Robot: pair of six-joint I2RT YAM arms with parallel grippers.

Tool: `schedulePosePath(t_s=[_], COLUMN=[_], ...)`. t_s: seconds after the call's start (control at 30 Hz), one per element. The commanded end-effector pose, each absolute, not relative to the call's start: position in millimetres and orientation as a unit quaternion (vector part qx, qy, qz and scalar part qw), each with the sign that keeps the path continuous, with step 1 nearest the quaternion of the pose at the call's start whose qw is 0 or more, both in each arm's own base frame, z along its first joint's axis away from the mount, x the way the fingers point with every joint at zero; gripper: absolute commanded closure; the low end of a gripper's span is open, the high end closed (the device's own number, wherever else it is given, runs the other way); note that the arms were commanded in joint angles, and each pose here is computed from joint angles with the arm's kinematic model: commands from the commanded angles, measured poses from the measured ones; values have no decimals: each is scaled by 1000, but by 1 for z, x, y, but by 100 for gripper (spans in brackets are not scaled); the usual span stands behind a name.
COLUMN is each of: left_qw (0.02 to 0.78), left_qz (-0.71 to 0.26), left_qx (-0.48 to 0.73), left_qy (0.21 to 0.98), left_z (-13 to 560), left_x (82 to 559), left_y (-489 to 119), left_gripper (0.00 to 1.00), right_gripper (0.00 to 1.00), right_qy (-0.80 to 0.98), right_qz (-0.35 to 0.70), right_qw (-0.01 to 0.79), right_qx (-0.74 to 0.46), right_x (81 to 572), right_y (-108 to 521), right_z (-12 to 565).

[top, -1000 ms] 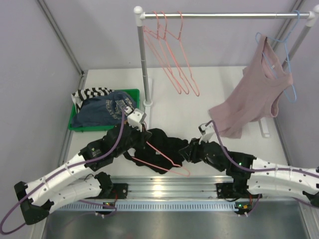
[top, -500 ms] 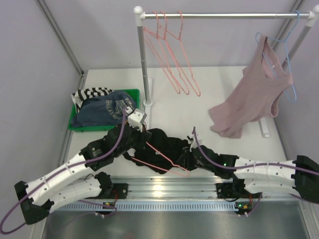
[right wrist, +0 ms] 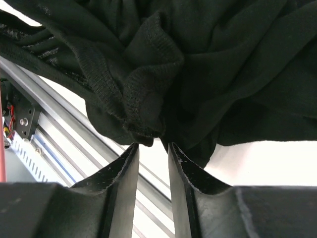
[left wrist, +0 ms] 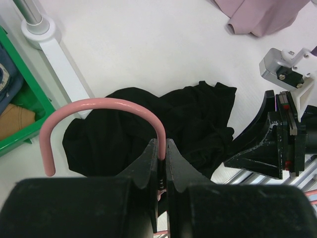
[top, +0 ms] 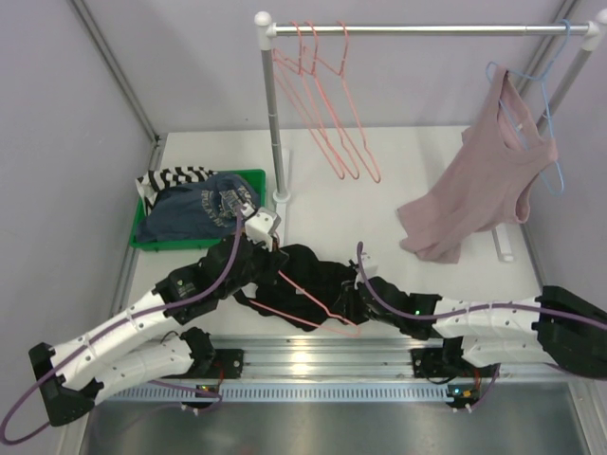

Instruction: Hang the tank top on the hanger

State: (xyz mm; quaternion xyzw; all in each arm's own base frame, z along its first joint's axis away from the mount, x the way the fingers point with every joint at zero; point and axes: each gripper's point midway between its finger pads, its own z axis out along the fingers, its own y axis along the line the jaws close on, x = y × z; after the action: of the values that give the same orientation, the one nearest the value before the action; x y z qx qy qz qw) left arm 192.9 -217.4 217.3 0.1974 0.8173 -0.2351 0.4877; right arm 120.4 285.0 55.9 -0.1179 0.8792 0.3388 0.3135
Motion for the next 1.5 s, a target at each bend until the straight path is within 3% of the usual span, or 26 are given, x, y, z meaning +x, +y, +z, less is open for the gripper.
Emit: schedulePosePath(t_s=[0.0,0.13,0.3,0.73,1.47], left_qw=[508,508,510,553,579], left_qz=[-244,-243,-240,-199,-131], left_qx=[191,191,189,118,51], left_qy=[804,804,804,800,803], left_z=[237,238,240,256,258], left_x=[197,198,199,220,237], left_y=[-221,-221,-221,-202,-174], left_gripper=[100,100,100,100,100], right_gripper=[71,75,100,100,100], right_qy=[858,855,855,846,837], right_qz=[372,371,363,361,370], right_qw=[340,349,359,389,402], right_qx=[-98,-98,-89,-52,-43], right_x=[133,137,140,131,127], right_y=[302,305,297,236,219], right_z=[77,79,80,111,141])
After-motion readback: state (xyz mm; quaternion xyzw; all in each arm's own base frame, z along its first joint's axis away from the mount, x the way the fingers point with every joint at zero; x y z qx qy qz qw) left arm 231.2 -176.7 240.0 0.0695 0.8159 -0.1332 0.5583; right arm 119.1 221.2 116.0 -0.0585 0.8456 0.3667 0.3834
